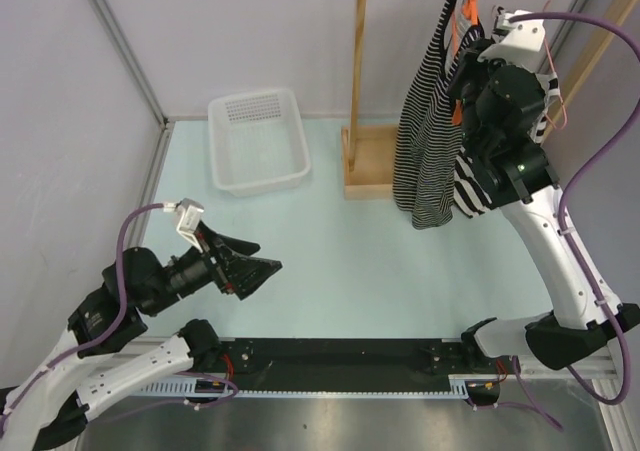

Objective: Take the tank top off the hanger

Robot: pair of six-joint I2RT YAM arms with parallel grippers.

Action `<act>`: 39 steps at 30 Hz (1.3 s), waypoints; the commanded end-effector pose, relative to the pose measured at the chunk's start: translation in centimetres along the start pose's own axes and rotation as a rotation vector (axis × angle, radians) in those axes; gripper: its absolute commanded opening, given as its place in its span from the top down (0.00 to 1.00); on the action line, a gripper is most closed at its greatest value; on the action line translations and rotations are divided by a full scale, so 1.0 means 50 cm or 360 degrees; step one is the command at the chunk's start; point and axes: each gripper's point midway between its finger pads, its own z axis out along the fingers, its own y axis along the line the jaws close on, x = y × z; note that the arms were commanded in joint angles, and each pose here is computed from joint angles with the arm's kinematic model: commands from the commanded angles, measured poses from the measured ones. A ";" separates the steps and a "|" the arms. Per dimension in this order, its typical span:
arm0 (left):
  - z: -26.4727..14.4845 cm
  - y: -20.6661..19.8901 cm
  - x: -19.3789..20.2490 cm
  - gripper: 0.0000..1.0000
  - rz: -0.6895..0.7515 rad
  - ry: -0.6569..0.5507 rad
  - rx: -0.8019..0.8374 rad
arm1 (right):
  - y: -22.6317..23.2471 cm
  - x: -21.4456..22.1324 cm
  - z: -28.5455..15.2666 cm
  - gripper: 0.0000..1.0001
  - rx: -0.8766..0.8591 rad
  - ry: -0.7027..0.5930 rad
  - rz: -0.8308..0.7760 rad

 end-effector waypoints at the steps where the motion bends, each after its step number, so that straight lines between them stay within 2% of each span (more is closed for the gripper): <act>1: 0.031 -0.030 -0.043 0.01 -0.0070 -0.0096 0.0054 | -0.002 -0.096 -0.034 1.00 -0.0130 -0.0183 0.0182; 6: 0.078 -0.039 -0.085 0.01 -0.0039 -0.0178 0.0031 | -0.036 -0.019 -0.132 1.00 -0.0221 0.0037 0.0206; 11: 0.165 -0.047 -0.123 0.01 0.0098 -0.0136 -0.0052 | -0.027 0.076 -0.255 1.00 -0.0500 0.0255 0.0386; 14: 0.206 -0.039 -0.146 0.00 0.0167 -0.0165 -0.0122 | -0.036 0.117 -0.326 1.00 -0.0602 0.0402 0.0394; 19: 0.259 -0.046 -0.187 0.01 0.0249 -0.0274 -0.0126 | -0.009 0.140 -0.432 1.00 -0.0927 0.0551 0.0461; 24: 0.300 -0.029 -0.208 0.00 0.0346 -0.0290 -0.0208 | 0.015 0.132 -0.534 1.00 -0.1241 0.0664 0.0548; 32: 0.298 0.056 -0.181 0.00 0.0346 -0.0246 -0.0459 | 0.023 0.095 -0.580 1.00 -0.1404 0.0598 0.0603; 39: 0.284 0.081 -0.184 0.09 0.0323 -0.0271 -0.0499 | 0.027 0.077 -0.598 1.00 -0.1480 0.0570 0.0611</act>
